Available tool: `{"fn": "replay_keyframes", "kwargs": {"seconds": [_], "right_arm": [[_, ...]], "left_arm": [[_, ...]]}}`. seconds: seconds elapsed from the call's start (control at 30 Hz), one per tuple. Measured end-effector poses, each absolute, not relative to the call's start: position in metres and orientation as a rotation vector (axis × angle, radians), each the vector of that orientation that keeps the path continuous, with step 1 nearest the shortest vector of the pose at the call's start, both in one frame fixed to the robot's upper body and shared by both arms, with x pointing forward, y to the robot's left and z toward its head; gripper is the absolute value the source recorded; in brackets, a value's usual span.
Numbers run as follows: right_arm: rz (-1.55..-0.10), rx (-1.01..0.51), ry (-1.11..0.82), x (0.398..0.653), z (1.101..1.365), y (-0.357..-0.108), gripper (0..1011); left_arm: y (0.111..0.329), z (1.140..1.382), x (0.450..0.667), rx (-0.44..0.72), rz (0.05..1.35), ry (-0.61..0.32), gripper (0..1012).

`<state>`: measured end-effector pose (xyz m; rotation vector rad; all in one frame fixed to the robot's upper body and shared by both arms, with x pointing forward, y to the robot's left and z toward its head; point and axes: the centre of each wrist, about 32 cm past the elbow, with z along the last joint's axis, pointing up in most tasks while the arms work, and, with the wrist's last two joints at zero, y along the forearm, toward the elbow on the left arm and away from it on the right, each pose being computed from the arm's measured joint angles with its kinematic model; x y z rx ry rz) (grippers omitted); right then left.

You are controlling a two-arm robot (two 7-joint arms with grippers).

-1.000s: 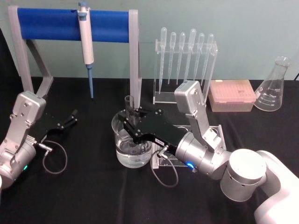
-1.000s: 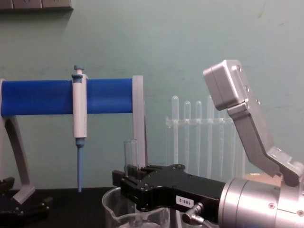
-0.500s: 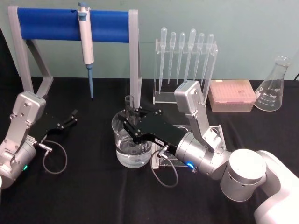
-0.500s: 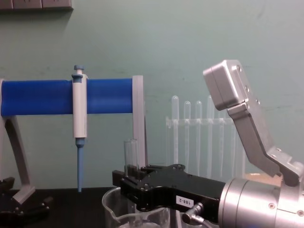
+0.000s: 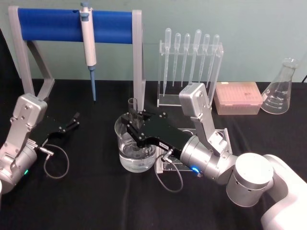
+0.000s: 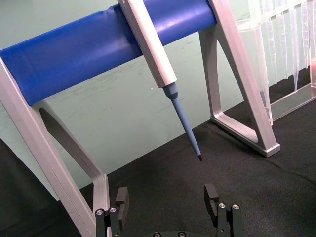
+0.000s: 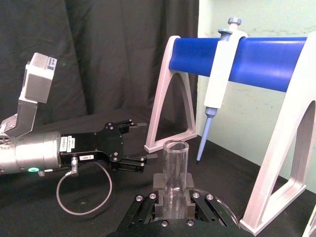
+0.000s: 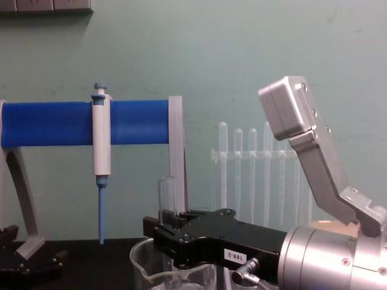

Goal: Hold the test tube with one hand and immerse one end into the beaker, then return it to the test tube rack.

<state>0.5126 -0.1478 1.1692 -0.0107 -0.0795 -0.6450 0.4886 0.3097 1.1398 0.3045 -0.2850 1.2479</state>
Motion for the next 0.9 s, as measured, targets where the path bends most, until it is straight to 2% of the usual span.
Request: {"fn": "replay_keyframes", "kwargs": {"seconds": [0.9], "right_arm": [[-0.645,-0.011,-0.08,0.5126,1.1692,-0.1478,227]], "left_arm": [[0.3097,1.1398,0.4886,0.304,1.248,-0.285,1000]]}}
